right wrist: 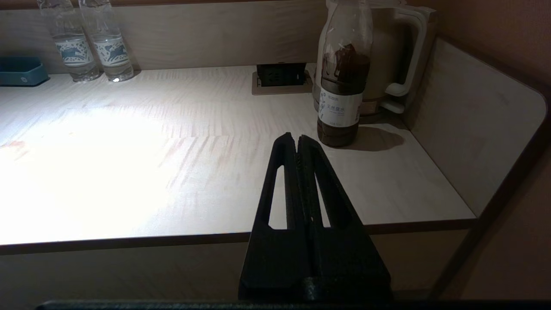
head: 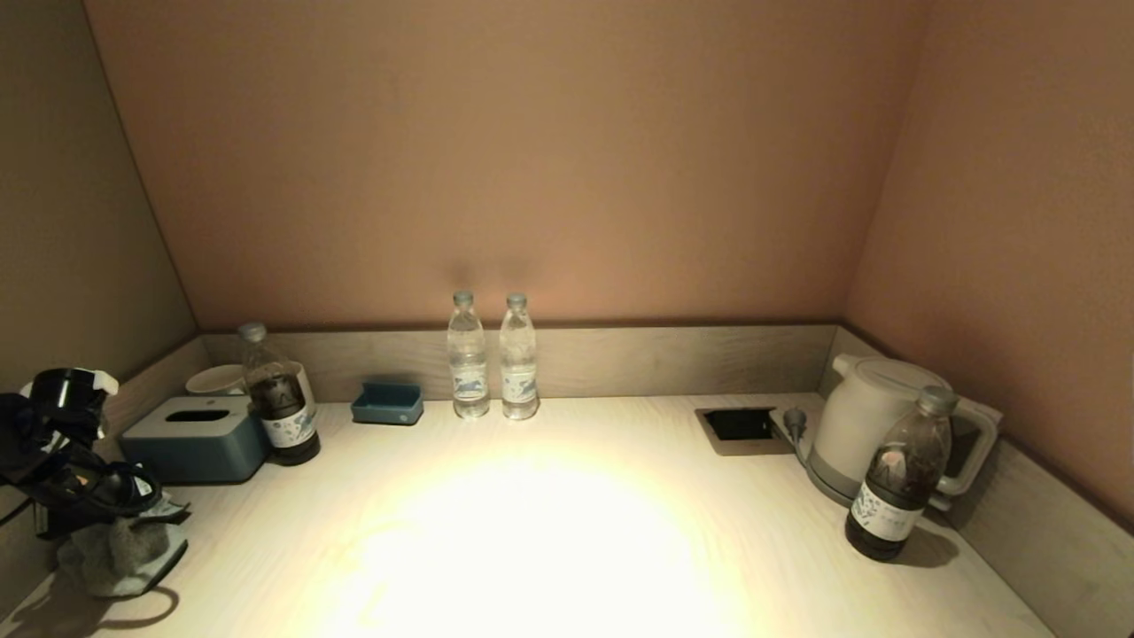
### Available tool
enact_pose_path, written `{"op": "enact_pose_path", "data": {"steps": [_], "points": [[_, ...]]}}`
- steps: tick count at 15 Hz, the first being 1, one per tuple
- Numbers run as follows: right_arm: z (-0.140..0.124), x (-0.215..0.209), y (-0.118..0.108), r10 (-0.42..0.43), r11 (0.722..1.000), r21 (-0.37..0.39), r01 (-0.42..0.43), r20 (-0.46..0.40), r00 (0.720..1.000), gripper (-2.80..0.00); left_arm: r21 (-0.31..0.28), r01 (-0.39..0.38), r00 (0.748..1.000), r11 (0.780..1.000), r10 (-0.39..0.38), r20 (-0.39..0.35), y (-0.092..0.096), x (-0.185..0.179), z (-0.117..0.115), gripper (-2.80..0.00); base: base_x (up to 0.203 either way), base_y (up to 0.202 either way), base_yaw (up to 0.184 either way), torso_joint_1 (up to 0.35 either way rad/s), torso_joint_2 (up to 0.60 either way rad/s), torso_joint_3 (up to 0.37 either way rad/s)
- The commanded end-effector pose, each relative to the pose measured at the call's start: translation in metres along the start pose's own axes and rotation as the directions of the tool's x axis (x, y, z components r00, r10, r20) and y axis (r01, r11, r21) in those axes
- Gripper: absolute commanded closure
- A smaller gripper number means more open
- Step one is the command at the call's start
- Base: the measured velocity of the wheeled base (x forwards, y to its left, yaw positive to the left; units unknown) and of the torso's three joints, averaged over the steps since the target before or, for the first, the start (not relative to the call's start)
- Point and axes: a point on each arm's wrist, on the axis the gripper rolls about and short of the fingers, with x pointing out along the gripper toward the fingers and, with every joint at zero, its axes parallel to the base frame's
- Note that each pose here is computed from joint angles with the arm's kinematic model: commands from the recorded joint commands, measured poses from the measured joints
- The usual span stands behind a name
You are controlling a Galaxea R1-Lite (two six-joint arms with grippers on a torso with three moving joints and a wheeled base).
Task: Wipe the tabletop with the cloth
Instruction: Pick up the tablecloth, then sweep the stains on the table
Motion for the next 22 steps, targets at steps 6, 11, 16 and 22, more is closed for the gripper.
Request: {"op": "enact_pose_path", "data": {"steps": [6, 11, 16, 22], "points": [[0.0, 0.0, 0.0, 0.0, 1.0, 0.0, 0.0, -0.001, 1.0, 0.0, -0.007, 0.136, 0.941, 0.991, -0.127, 0.313, -0.002, -0.139, 0.013, 0.0, 0.0, 0.0, 0.0, 0.0, 0.0, 0.0], [0.0, 0.0, 0.0, 0.0, 1.0, 0.0, 0.0, -0.001, 1.0, 0.0, 0.117, 0.331, 0.819, 0.936, -0.347, 0.457, -0.034, -0.231, -0.014, 0.0, 0.0, 0.0, 0.0, 0.0, 0.0, 0.0], [0.0, 0.0, 0.0, -0.002, 1.0, 0.0, 0.002, -0.001, 1.0, 0.0, 0.182, 0.489, 0.704, 0.853, -0.509, 0.496, -0.063, -0.264, -0.033, 0.0, 0.0, 0.0, 0.0, 0.0, 0.0, 0.0], [0.0, 0.0, 0.0, 0.0, 1.0, 0.0, 0.0, -0.001, 1.0, 0.0, 0.231, 0.49, 0.743, 0.841, -0.541, 0.395, -0.095, -0.216, -0.06, 0.0, 0.0, 0.0, 0.0, 0.0, 0.0, 0.0]]}}
